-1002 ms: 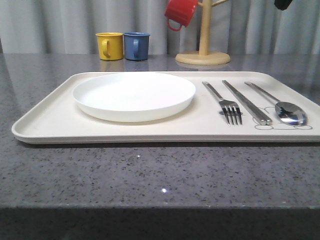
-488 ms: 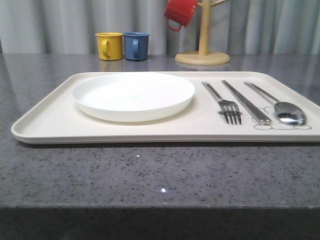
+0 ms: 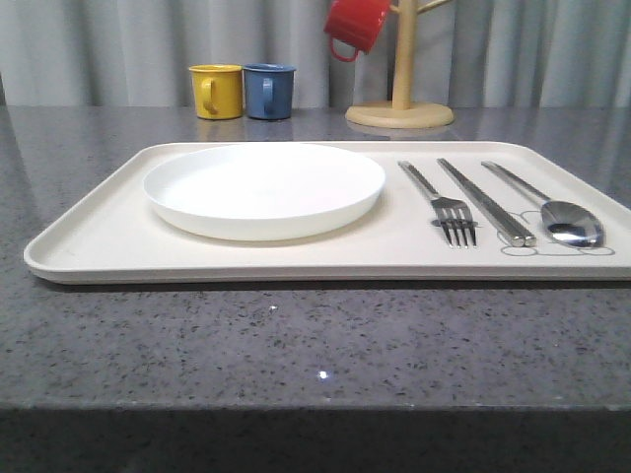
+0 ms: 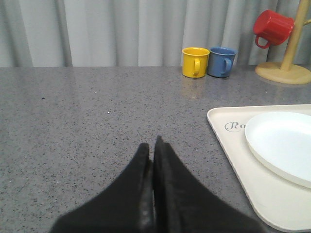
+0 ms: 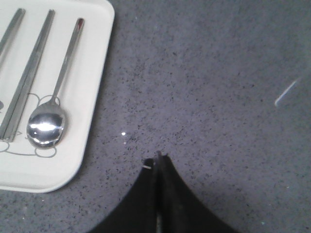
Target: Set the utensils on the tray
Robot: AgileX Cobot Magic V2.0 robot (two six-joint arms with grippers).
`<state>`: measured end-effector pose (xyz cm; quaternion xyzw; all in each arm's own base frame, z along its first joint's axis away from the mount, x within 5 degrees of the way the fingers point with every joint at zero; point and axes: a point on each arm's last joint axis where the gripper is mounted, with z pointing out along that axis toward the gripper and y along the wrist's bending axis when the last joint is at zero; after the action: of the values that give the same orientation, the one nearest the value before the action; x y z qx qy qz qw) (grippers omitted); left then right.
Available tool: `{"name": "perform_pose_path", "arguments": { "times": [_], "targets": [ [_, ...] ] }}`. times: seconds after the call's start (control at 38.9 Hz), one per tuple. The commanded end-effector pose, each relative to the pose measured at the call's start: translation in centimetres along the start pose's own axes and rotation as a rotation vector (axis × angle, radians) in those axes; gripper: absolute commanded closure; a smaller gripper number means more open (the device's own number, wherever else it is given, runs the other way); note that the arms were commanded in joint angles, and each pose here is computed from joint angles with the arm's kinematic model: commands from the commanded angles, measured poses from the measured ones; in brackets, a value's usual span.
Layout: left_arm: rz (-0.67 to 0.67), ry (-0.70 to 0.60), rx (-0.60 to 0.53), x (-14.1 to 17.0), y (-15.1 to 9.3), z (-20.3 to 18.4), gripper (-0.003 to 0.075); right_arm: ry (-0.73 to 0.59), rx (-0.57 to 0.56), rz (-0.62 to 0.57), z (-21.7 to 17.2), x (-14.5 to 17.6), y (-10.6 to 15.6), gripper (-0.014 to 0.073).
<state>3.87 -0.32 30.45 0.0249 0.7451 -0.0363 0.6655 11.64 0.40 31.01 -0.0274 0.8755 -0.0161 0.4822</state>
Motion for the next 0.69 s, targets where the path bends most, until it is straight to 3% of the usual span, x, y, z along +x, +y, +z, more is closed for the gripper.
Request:
{"name": "perform_pose_path", "arguments": {
  "times": [0.0, 0.15, 0.31, 0.67],
  "targets": [
    [-0.018, -0.097, 0.004, -1.5, -0.1, -0.2, 0.0738, -0.223, 0.012, -0.036, -1.7, 1.1, -0.2, 0.0708],
    [-0.018, -0.097, 0.004, -1.5, -0.1, -0.2, 0.0738, -0.332, 0.011, -0.03, -3.0, 4.3, -0.2, 0.0708],
    [-0.018, -0.097, 0.004, -1.5, -0.1, -0.2, 0.0738, -0.417, 0.01, -0.027, -3.8, 5.1, -0.2, 0.0708],
    [-0.018, -0.097, 0.004, -1.5, -0.1, -0.2, 0.0738, -0.423, 0.009, -0.027, -3.9, 5.1, -0.2, 0.0708]
  ]
}}
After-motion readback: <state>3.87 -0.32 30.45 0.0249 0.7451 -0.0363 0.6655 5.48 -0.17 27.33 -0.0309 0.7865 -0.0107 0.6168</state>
